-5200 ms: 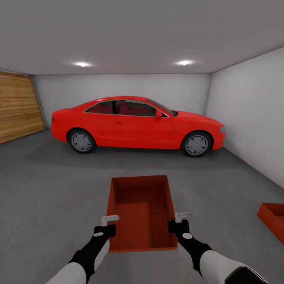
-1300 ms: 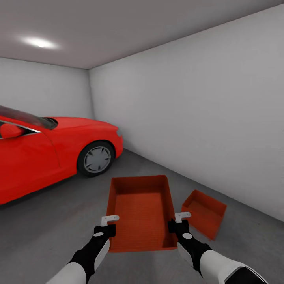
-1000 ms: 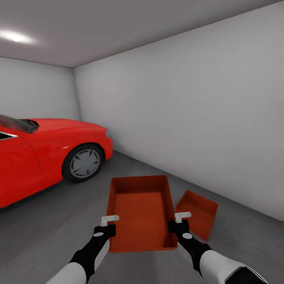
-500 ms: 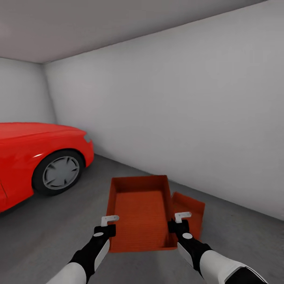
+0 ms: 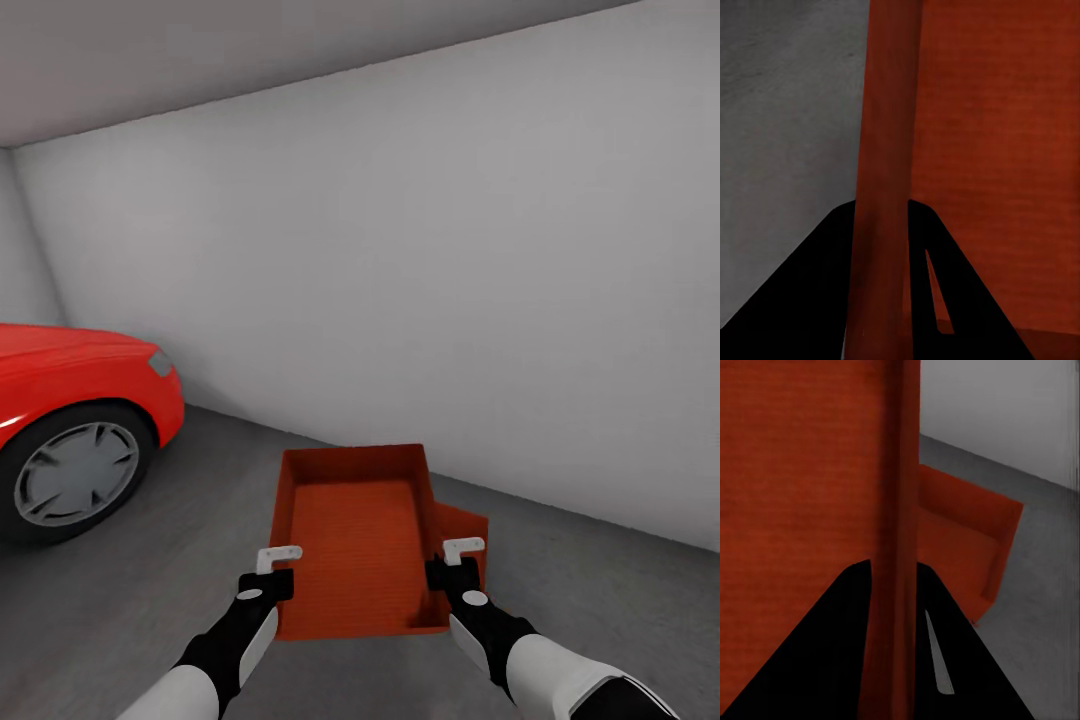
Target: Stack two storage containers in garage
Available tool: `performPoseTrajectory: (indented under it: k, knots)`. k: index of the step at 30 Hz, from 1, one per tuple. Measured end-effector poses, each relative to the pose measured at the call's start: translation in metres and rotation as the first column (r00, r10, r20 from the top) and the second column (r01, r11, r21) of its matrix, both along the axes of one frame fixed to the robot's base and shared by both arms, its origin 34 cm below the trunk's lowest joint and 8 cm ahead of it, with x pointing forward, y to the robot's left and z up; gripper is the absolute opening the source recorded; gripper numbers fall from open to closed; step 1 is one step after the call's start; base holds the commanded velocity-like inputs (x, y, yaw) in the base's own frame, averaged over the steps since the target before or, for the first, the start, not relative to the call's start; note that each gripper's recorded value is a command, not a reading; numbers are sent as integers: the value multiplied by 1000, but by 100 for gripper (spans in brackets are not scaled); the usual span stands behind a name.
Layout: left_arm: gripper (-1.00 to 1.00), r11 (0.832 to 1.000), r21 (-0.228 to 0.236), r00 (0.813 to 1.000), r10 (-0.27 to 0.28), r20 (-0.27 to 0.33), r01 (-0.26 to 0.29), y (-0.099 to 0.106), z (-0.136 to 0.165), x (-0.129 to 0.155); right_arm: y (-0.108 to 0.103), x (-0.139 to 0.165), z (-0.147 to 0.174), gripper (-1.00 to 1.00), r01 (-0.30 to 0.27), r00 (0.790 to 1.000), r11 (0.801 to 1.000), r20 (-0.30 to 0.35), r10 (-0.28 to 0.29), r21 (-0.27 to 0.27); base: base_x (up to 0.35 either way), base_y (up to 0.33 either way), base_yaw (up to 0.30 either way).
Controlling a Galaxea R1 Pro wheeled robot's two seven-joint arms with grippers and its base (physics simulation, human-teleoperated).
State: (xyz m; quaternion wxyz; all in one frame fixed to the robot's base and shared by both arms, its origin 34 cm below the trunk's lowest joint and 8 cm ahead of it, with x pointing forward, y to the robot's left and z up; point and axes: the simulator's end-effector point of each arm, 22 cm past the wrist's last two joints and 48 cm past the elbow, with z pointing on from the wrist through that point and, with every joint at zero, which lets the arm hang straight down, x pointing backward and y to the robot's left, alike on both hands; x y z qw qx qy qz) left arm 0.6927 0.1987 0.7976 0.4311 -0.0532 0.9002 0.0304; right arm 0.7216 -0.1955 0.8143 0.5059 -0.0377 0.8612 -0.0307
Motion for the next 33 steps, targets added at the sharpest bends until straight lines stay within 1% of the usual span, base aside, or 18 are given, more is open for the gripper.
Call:
performPoseTrajectory:
  k: [33]
  knots:
    - [-100, 1000, 0, 1000, 0, 0, 0, 0, 0, 0, 0, 0, 0, -100, 0, 1000, 1000, 0, 0, 0, 321, 78, -287]
